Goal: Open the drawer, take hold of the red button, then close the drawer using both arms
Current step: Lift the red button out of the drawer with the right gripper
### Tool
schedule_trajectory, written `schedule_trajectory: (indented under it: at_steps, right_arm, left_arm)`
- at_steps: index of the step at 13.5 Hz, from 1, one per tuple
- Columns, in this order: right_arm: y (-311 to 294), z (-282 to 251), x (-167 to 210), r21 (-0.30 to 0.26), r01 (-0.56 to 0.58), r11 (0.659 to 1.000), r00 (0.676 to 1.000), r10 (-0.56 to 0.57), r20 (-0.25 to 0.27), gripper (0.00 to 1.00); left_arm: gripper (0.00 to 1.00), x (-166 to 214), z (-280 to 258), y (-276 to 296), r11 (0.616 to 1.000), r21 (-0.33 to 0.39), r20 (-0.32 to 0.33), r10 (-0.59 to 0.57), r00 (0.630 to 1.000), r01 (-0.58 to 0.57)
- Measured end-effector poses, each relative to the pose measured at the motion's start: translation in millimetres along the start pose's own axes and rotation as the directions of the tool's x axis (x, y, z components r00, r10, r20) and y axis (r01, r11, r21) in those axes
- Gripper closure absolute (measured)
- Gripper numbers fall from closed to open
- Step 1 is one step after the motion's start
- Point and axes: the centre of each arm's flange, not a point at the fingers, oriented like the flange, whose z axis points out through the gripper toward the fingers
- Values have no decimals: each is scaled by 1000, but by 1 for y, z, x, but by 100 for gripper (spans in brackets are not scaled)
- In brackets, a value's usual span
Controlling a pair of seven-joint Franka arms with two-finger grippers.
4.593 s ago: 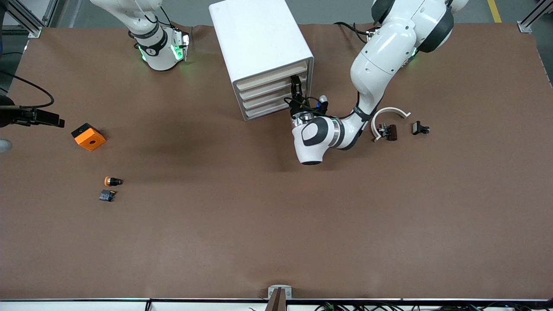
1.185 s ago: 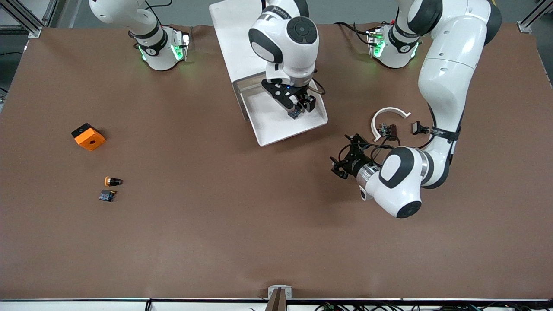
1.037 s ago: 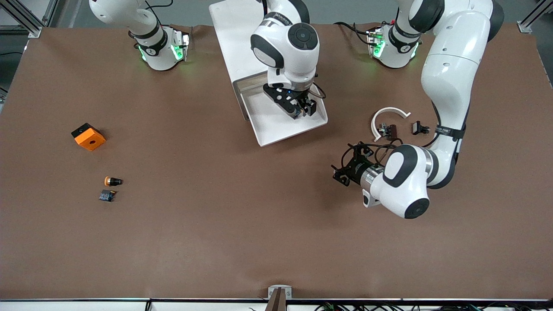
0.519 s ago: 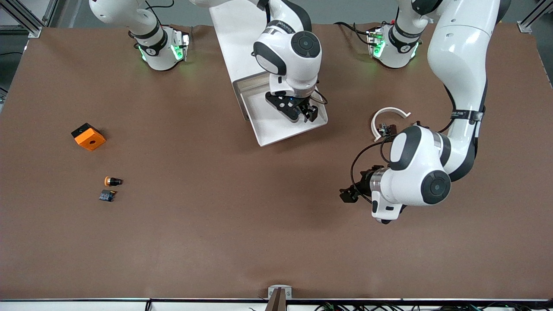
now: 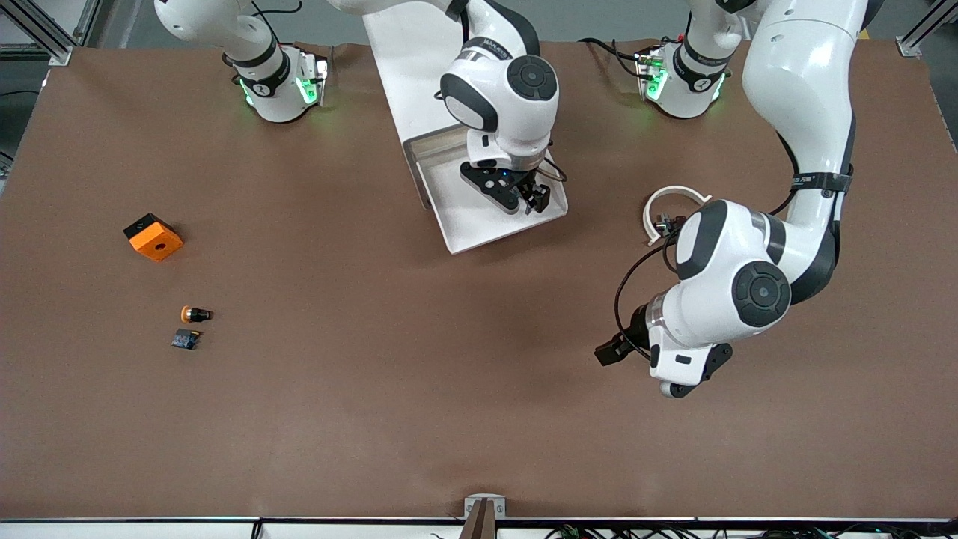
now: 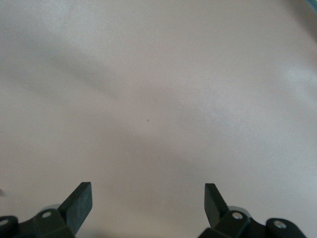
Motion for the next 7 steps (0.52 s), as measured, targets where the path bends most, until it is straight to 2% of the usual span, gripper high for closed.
schedule_trajectory:
  at_steps: [6, 7]
  right_arm:
    - [0, 14, -3, -19, 6, 1000, 1000, -6, -6, 0]
    - [0, 14, -3, -19, 6, 1000, 1000, -6, -6, 4]
  left_arm:
    - [0, -1, 2, 2, 1000, 4, -22, 12, 1000, -12]
    - [0, -1, 2, 2, 1000, 4, -22, 12, 1000, -12]
